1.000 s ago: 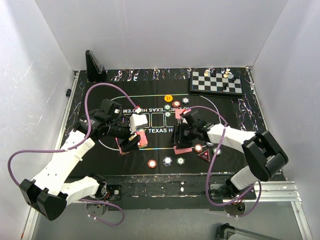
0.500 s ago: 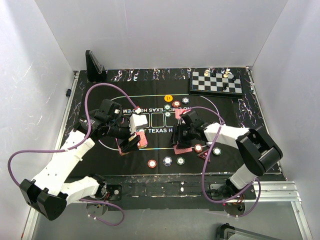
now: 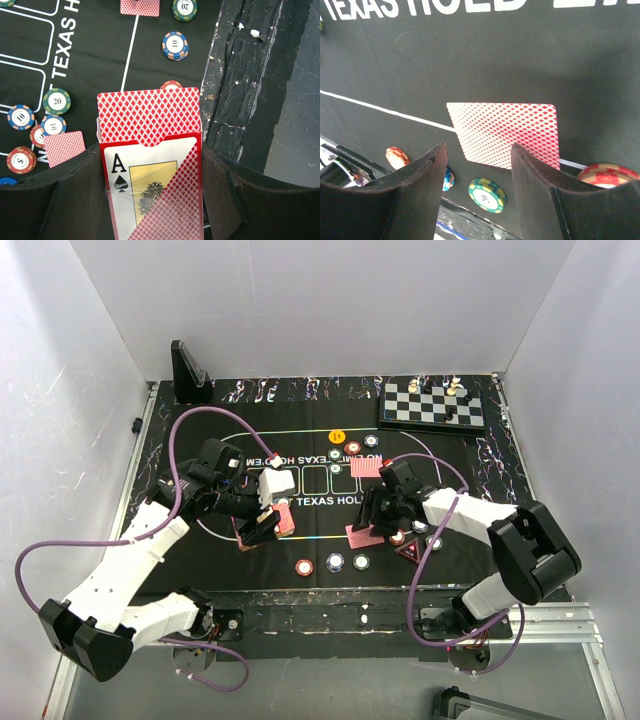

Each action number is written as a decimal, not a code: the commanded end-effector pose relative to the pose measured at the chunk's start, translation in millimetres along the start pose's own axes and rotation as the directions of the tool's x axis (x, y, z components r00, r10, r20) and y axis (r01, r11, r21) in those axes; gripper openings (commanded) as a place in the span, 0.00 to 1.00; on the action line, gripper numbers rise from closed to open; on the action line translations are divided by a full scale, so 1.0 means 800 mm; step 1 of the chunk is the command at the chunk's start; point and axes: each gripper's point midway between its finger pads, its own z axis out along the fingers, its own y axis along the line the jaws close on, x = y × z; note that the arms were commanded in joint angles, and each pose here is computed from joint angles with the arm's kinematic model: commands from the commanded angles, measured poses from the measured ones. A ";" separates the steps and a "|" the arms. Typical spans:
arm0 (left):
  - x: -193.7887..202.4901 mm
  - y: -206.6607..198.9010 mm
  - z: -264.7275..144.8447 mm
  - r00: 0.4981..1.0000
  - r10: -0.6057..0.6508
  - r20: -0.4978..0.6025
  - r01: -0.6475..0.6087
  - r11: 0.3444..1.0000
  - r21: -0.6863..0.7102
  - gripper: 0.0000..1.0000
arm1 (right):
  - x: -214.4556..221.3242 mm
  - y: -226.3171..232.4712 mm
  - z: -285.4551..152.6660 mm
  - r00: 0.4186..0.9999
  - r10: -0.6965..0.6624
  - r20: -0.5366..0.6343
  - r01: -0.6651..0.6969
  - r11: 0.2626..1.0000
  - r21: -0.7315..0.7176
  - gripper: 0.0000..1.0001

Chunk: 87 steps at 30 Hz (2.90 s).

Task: Distribute texas hold em gaming equipment

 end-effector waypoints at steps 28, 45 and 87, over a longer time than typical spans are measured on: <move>-0.025 -0.004 -0.011 0.996 0.055 0.070 -0.055 0.999 -0.004 0.23 | 0.033 0.329 -0.152 0.947 -0.311 0.079 0.258 0.595 -0.761 0.90; -0.047 0.005 -0.019 0.991 0.078 0.106 -0.074 0.997 -0.033 0.23 | 0.052 0.317 -0.119 0.957 -0.287 -0.036 0.152 0.605 -0.782 0.74; -0.043 0.000 -0.019 0.991 0.071 0.109 -0.068 0.997 -0.026 0.22 | 0.023 0.263 -0.150 0.985 -0.174 -0.006 0.108 0.639 -0.761 0.35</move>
